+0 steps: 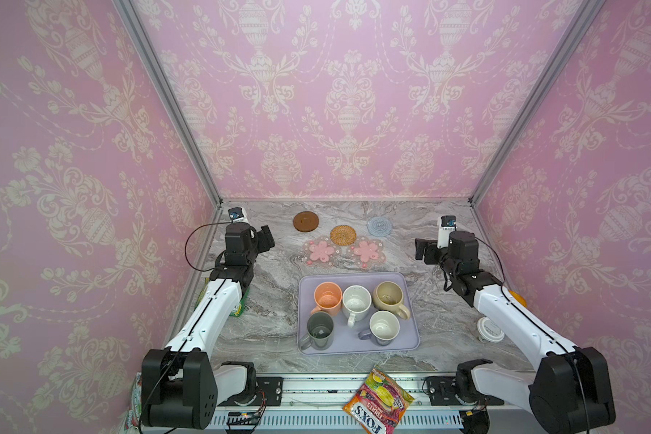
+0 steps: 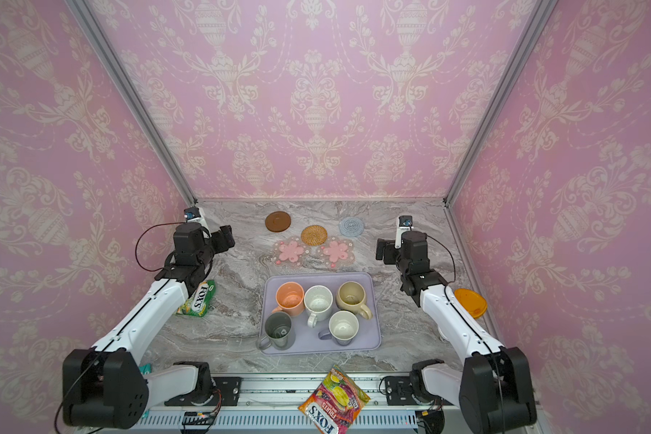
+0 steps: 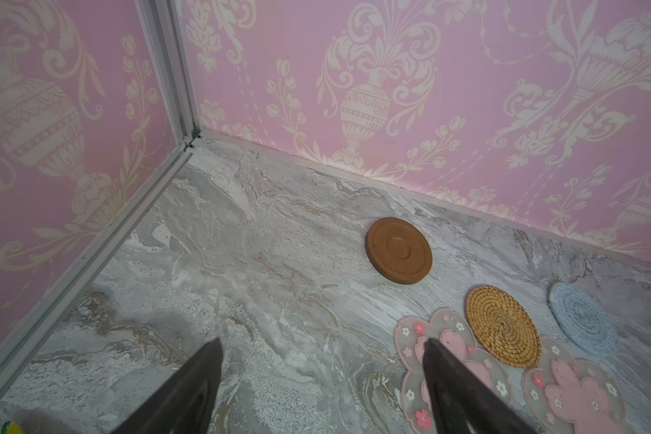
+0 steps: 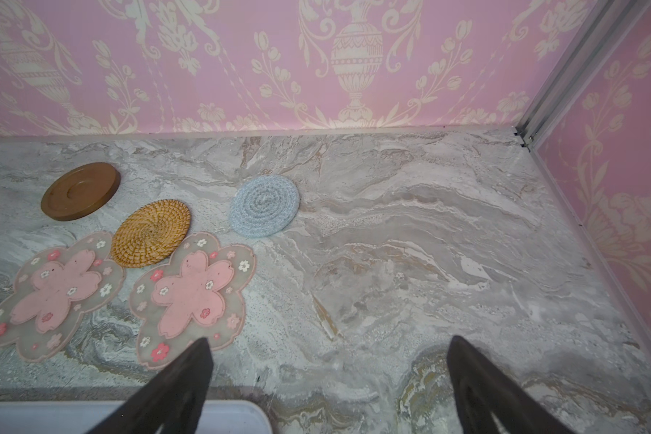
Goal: Place cups on coasters
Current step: Move the coaster to the top-center of the table.
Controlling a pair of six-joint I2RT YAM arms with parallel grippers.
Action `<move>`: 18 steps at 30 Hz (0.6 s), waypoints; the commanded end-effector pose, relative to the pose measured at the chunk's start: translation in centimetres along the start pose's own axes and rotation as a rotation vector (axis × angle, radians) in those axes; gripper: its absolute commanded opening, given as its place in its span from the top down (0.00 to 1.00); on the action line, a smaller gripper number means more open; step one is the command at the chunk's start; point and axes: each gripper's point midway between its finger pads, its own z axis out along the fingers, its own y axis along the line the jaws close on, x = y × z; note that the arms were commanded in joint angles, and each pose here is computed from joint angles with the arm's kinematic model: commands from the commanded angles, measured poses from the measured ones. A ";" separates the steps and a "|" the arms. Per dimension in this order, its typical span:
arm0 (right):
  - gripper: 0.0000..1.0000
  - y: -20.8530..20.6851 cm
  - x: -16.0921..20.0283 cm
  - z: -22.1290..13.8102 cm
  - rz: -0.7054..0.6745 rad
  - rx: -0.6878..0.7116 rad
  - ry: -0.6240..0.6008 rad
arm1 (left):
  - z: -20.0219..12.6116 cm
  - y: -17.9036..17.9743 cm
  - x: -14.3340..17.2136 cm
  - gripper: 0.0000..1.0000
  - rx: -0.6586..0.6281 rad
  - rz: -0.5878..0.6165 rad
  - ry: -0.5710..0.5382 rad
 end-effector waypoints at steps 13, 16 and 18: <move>0.06 8.1 -0.6 0.7 -0.051 -0.150 0.127 | 0.7 -3.0 3.7 0.19 0.012 -0.014 0.220; 0.07 8.9 -0.1 0.9 -0.060 -0.163 0.149 | 1.3 -4.0 4.3 0.19 -0.006 0.037 0.259; 0.08 9.2 0.2 1.0 -0.064 -0.159 0.155 | 1.7 -5.3 4.7 0.22 -0.003 0.121 0.285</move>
